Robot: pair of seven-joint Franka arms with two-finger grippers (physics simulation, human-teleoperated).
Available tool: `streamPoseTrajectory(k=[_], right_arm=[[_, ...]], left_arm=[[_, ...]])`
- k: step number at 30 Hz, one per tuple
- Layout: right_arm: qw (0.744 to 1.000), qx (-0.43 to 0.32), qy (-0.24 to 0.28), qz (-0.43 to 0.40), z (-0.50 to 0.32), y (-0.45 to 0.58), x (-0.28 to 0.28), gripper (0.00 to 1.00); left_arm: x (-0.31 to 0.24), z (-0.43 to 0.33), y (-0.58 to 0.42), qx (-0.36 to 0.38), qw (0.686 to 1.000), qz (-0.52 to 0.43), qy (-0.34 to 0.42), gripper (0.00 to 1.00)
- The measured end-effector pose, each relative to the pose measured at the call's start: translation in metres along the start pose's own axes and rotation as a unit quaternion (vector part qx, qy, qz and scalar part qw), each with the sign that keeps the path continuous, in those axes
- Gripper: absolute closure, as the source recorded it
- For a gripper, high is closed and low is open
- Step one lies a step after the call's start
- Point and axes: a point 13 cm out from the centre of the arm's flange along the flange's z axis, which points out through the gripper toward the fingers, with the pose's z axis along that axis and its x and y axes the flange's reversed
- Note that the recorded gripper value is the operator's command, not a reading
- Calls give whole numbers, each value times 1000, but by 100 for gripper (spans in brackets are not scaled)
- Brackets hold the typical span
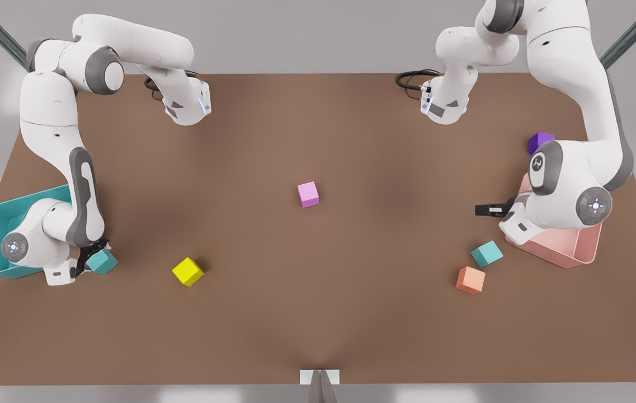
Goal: Stack the two blue cubes on top of each other
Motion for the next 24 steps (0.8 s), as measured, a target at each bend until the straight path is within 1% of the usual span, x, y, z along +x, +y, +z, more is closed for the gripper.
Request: streamPoseTrajectory(k=[15, 17, 18, 19, 24], right_arm=[[1000, -8, 2, 7, 35, 0, 0, 0], [1000, -7, 1, 8, 35, 0, -1, 9], [1000, -6, 1, 8, 36, 0, -1, 18], [1000, -7, 1, 8, 37, 0, -1, 23], [1000, -6, 0, 10, 38, -1, -2, 27]], left_arm=[[-3, 6, 6, 0, 1000, -5, 5, 0], [-5, 7, 7, 0, 1000, -5, 5, 0], [-5, 7, 7, -1, 1000, -5, 5, 0], [-6, 7, 7, -1, 1000, -5, 5, 0], [-8, -7, 9, 1, 1000, -7, -9, 0]])
